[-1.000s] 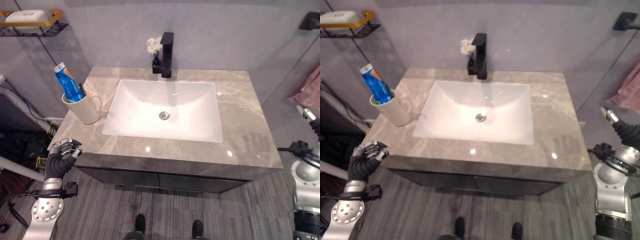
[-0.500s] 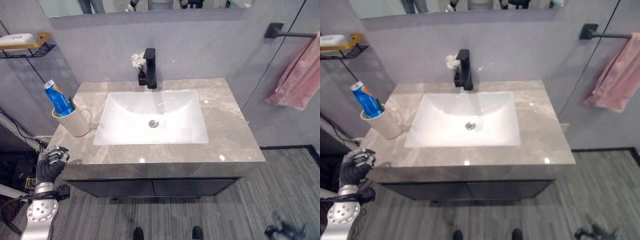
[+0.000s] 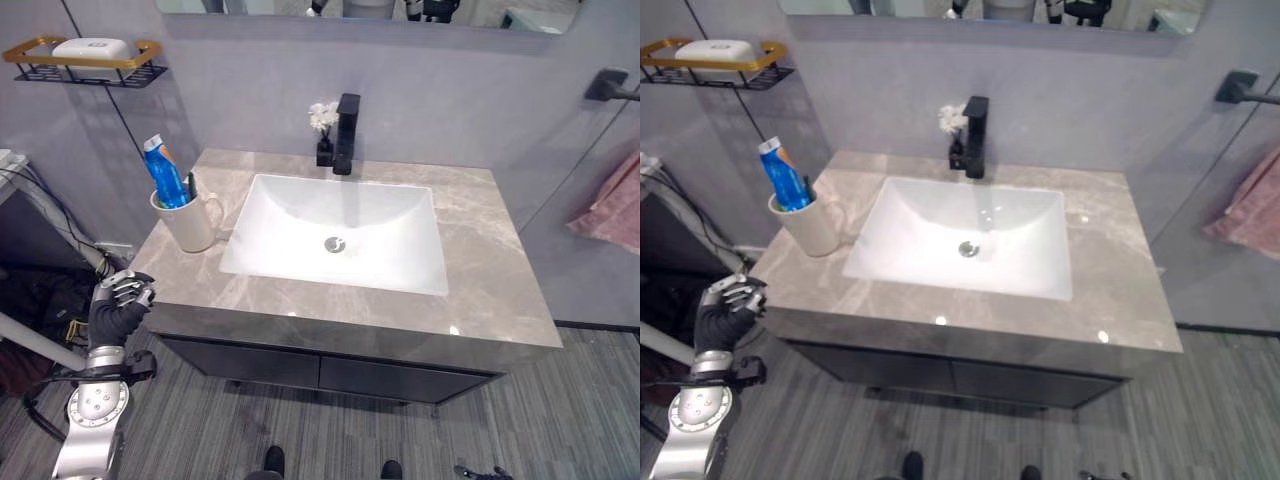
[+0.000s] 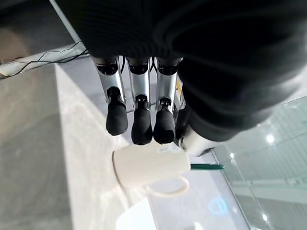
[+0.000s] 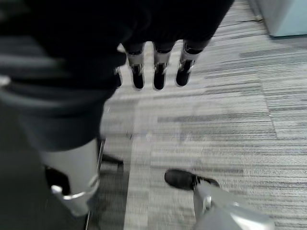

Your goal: Put brush and paste in cup on sink, flatten towel.

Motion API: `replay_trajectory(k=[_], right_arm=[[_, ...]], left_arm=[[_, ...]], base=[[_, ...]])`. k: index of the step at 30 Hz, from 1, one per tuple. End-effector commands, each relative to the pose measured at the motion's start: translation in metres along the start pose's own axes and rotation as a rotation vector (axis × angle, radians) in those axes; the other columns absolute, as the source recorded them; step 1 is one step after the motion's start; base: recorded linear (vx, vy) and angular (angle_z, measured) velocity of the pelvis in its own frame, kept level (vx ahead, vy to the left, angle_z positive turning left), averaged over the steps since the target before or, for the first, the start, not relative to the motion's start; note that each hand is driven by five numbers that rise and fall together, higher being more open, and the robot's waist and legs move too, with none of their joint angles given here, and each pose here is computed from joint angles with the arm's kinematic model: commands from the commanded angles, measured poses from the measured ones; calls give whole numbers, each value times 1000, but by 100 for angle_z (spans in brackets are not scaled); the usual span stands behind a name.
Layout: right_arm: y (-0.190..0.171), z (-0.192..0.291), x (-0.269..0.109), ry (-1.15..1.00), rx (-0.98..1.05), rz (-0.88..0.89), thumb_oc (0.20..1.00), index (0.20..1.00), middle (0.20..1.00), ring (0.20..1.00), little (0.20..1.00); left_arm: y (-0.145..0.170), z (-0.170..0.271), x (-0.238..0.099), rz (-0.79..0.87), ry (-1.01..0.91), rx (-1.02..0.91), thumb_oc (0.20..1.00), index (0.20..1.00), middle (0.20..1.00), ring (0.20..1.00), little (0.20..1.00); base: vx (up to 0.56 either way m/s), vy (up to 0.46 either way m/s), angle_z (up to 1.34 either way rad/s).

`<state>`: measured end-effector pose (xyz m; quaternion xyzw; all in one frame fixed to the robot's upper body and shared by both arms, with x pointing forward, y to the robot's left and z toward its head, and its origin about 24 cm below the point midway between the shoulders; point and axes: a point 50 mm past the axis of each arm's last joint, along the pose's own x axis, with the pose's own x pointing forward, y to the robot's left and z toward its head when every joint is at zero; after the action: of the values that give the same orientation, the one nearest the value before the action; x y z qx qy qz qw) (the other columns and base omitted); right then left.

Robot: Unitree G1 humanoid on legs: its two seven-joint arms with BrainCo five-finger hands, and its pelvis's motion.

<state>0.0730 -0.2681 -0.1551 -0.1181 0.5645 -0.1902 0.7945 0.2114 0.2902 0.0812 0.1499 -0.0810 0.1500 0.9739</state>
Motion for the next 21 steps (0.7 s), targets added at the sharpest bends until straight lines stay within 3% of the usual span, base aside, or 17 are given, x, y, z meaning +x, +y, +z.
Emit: replay_trajectory(k=[1,6,12,21], right_arm=[[9,11,0,-37,-87,43,1000,1000,1000,1000,1000],[14,7,-1,-34,-129,69,1000,1000,1000,1000,1000],[29,19,-2,-82,-266,135,1000,1000,1000,1000,1000],[25,-8,-4,10,-282,132,1000,1000,1000,1000,1000]], left_arm=[[-1,49,20,-106,-230,29,200,200,200,200,200],[-27,56,27,-209,-266,-39,200,200,200,200,200],[-40,54,27,-263,-241,-176,200,200,200,200,200],[-71,62,30,-407,-249,-277,200,200,200,200,200]], base=[[8,147,48],[116,139,72],[122,-28,36],[69,-81,41]])
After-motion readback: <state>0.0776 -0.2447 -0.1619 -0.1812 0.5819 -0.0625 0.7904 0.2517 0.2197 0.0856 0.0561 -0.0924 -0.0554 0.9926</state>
